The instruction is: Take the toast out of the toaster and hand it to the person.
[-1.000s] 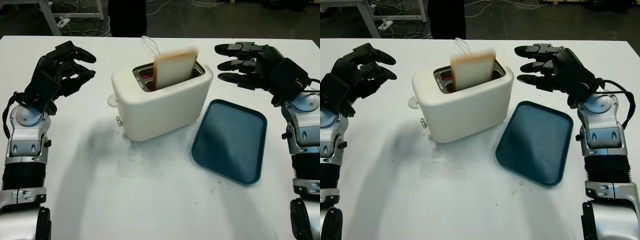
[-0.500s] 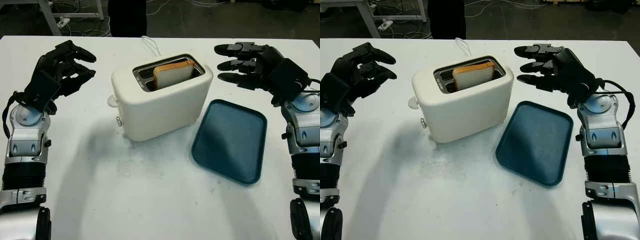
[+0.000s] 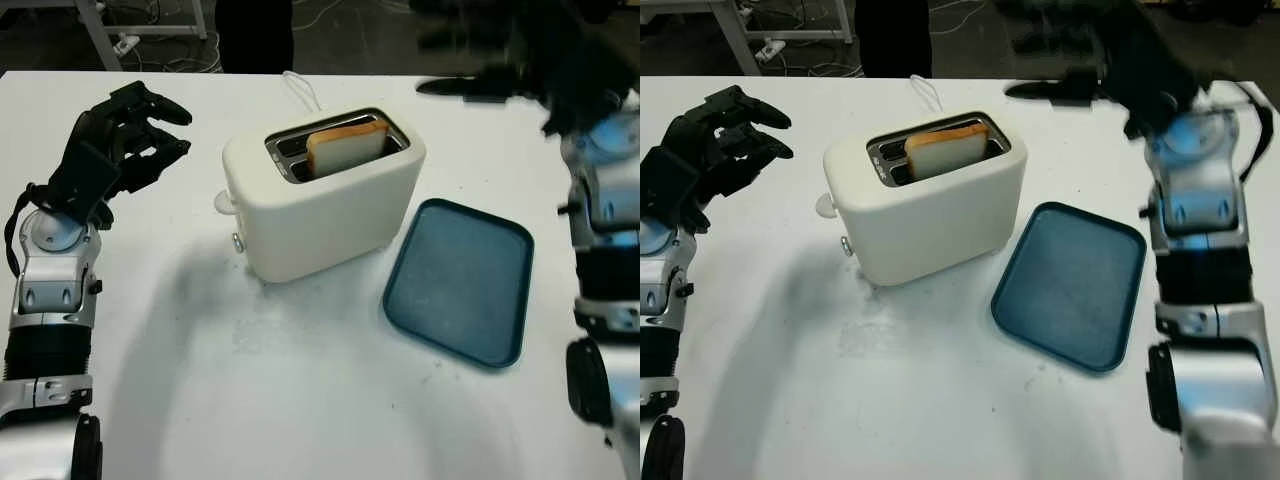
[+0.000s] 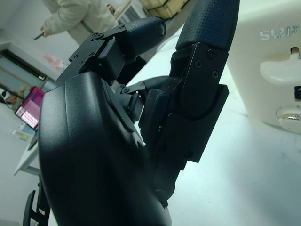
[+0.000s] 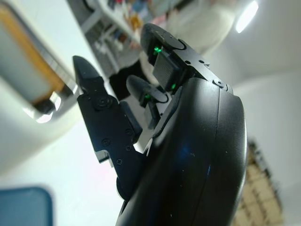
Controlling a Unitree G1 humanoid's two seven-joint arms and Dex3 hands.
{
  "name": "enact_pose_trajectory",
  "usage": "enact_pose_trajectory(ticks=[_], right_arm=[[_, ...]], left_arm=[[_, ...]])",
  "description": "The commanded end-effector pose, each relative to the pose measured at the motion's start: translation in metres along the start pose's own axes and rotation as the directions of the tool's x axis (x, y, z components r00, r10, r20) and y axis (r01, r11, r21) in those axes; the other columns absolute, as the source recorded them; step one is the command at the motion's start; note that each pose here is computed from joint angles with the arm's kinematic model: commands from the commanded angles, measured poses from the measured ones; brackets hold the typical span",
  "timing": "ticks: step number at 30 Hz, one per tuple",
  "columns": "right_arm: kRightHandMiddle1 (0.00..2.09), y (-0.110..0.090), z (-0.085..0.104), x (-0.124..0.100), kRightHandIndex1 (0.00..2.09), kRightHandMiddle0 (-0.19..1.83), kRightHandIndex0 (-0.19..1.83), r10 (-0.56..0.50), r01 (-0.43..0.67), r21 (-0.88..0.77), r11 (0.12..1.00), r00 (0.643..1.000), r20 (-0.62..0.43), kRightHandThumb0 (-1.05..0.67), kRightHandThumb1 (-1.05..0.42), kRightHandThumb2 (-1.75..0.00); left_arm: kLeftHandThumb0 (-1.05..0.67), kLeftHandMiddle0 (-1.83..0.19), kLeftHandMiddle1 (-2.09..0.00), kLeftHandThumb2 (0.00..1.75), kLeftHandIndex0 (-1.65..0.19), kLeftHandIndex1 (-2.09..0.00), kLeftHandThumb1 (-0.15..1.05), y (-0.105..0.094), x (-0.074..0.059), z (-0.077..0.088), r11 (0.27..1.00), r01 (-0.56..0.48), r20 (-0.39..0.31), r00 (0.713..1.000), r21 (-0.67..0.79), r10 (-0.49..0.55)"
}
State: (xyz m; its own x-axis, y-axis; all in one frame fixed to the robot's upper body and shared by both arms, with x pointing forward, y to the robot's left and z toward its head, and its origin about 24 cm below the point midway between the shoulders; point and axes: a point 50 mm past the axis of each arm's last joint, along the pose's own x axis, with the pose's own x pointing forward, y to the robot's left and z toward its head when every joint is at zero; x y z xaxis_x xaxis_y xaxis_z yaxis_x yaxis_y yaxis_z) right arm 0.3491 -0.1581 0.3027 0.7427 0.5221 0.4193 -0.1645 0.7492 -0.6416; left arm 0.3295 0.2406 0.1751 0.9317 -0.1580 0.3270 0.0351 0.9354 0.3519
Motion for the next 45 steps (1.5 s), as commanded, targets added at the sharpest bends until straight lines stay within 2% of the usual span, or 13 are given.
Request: enact_pose_trajectory(ticks=[1,5,10,14,17,22,29,34,40,45], right_arm=[[0.20,0.006,0.013,0.009,1.09,0.84,0.46,0.037,-0.035,-0.043,0.998,0.998,0.052,-0.42,-0.56,0.00],[0.24,0.026,0.021,0.016,1.09,0.83,0.47,0.110,-0.095,-0.191,0.977,0.991,0.071,-0.51,-0.56,-0.01],[0.27,0.055,0.009,0.019,0.94,0.80,0.52,0.235,-0.210,-0.343,0.915,0.971,0.033,-0.50,-0.55,-0.01],[0.25,0.072,-0.002,0.019,0.84,0.78,0.54,0.307,-0.287,-0.396,0.872,0.952,-0.015,-0.48,-0.57,-0.01],[0.21,0.082,-0.009,0.018,0.75,0.78,0.56,0.346,-0.327,-0.434,0.840,0.937,-0.036,-0.49,-0.59,-0.01],[0.20,0.093,-0.019,0.014,0.75,0.80,0.60,0.381,-0.349,-0.469,0.812,0.924,-0.028,-0.46,-0.58,0.00],[0.18,0.098,-0.030,0.009,0.75,0.80,0.55,0.396,-0.370,-0.521,0.769,0.916,-0.067,-0.39,-0.60,-0.01],[0.17,0.095,-0.033,0.007,0.76,0.81,0.54,0.398,-0.377,-0.539,0.753,0.914,-0.082,-0.33,-0.62,-0.01],[0.19,0.089,-0.033,0.006,0.74,0.90,0.65,0.409,-0.399,-0.543,0.739,0.906,-0.109,-0.30,-0.65,-0.01],[0.21,0.081,-0.029,0.008,0.80,0.99,0.79,0.427,-0.444,-0.580,0.683,0.887,-0.176,-0.37,-0.66,-0.01]], left_arm=[[-1.05,-0.52,-1.27,0.12,-0.50,-1.17,0.92,0.001,-0.002,-0.002,1.000,-0.011,0.005,1.000,-0.006,0.011],[-1.05,-0.52,-1.26,0.11,-0.50,-1.17,0.92,0.001,-0.002,-0.002,1.000,-0.013,0.006,1.000,-0.007,0.013],[-1.05,-0.52,-1.27,0.12,-0.50,-1.17,0.92,0.001,-0.003,-0.003,1.000,-0.014,0.003,1.000,0.001,0.014],[-1.05,-0.52,-1.27,0.12,-0.50,-1.17,0.92,0.001,-0.003,-0.003,1.000,-0.011,0.004,1.000,-0.006,0.011],[-1.05,-0.52,-1.26,0.11,-0.50,-1.17,0.92,0.001,-0.003,-0.003,1.000,-0.015,0.005,1.000,-0.010,0.015],[-1.05,-0.52,-1.26,0.11,-0.50,-1.16,0.92,0.001,-0.003,-0.003,1.000,-0.014,0.001,1.000,0.000,0.014],[-1.05,-0.53,-1.26,0.12,-0.50,-1.16,0.92,0.002,-0.003,-0.003,1.000,-0.012,0.003,1.000,0.010,0.012],[-1.05,-0.52,-1.26,0.12,-0.49,-1.18,0.92,0.001,-0.002,-0.003,1.000,-0.013,0.001,1.000,0.006,0.013],[-1.05,-0.52,-1.27,0.13,-0.48,-1.19,0.92,0.002,-0.002,-0.003,1.000,-0.013,0.002,1.000,0.014,0.013],[-1.05,-0.52,-1.26,0.13,-0.49,-1.18,0.92,0.002,-0.002,-0.003,1.000,-0.016,0.006,1.000,0.007,0.016]])
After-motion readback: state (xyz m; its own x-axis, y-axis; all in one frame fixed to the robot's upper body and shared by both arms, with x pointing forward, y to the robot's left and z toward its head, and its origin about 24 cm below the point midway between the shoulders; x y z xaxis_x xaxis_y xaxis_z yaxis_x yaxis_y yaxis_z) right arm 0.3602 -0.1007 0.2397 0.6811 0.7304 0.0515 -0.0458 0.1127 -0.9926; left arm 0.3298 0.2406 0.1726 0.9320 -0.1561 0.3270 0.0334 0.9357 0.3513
